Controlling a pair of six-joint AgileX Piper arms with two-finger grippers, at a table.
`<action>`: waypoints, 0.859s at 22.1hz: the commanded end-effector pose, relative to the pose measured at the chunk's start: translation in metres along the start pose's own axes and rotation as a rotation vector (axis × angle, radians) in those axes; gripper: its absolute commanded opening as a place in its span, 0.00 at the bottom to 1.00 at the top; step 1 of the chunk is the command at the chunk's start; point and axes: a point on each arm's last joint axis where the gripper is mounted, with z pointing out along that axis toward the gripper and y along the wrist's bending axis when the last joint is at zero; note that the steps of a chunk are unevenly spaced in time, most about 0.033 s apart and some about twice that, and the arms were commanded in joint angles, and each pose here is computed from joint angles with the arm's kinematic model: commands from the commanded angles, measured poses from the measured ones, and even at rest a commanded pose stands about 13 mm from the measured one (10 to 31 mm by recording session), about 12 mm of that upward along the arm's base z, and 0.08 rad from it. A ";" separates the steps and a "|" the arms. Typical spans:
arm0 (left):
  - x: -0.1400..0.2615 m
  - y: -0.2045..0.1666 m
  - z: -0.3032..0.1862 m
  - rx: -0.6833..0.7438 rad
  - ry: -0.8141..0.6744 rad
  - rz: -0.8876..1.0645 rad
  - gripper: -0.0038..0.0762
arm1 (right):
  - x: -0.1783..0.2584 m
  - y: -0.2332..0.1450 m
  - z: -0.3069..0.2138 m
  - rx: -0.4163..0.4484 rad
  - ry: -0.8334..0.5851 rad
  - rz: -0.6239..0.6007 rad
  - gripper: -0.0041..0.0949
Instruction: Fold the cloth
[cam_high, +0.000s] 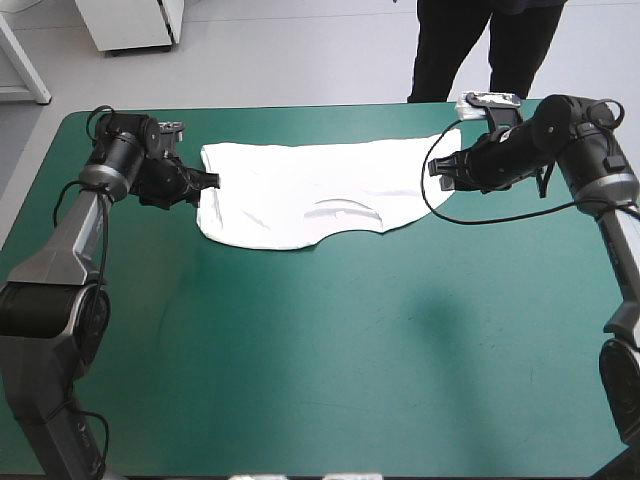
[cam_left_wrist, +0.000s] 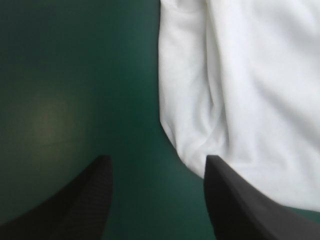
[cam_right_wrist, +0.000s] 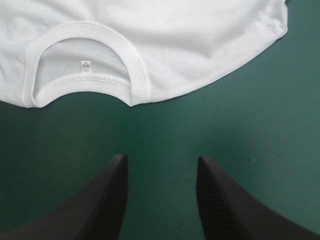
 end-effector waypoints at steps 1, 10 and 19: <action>-0.012 -0.002 -0.015 0.000 -0.058 0.015 0.55 | -0.007 0.008 -0.024 -0.009 -0.111 -0.020 0.46; -0.015 -0.011 0.028 -0.001 0.031 0.057 0.55 | -0.010 0.004 -0.011 -0.009 -0.089 -0.004 0.46; -0.010 -0.023 0.072 -0.042 0.131 0.028 0.27 | -0.008 0.004 -0.010 -0.007 -0.068 -0.005 0.46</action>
